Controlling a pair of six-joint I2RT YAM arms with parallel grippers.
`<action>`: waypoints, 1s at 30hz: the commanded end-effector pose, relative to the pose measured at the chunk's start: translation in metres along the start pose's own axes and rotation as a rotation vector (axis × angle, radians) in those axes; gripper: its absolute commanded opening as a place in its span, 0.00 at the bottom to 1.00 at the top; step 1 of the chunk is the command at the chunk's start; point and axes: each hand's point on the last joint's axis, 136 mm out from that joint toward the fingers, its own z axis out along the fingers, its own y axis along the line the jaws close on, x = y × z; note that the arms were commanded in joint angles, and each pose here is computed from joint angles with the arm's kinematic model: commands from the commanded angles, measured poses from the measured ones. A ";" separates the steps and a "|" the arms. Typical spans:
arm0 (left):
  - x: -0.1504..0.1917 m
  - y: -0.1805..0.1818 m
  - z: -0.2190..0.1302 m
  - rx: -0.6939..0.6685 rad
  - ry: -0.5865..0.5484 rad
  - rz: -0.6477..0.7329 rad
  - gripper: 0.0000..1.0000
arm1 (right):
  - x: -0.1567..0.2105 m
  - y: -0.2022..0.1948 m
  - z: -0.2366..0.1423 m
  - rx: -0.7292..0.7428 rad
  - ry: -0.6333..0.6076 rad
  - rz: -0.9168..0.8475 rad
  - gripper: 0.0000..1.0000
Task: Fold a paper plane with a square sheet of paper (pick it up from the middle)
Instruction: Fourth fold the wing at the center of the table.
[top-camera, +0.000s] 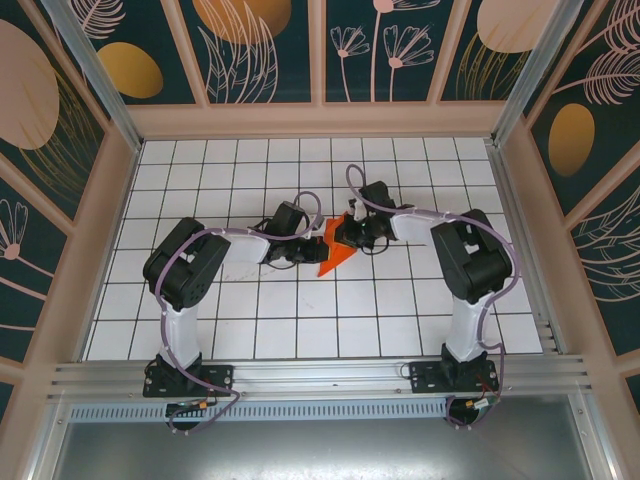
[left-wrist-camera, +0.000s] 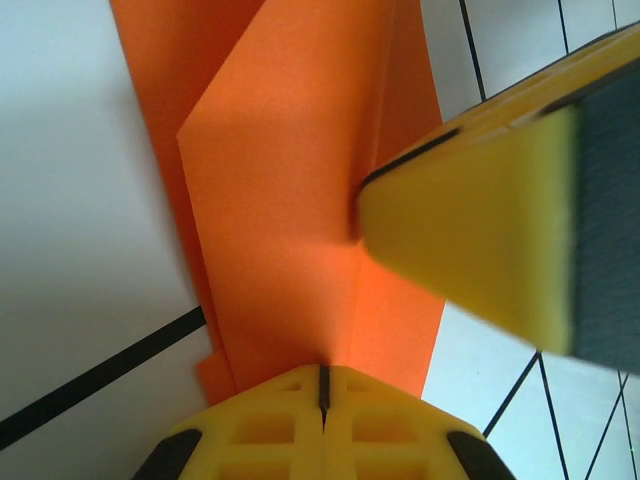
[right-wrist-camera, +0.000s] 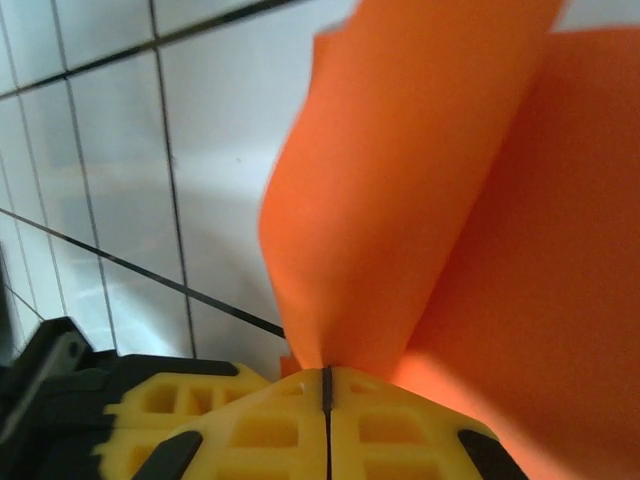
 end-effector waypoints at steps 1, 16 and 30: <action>0.046 0.047 -0.001 -0.165 0.139 -0.096 0.00 | -0.005 0.011 0.005 -0.048 0.009 -0.055 0.08; 0.059 0.051 -0.004 -0.173 0.180 -0.073 0.00 | -0.040 -0.037 0.002 0.034 -0.053 0.004 0.07; 0.059 0.054 -0.009 -0.184 0.180 -0.053 0.00 | -0.041 -0.006 -0.030 -0.047 -0.136 -0.070 0.07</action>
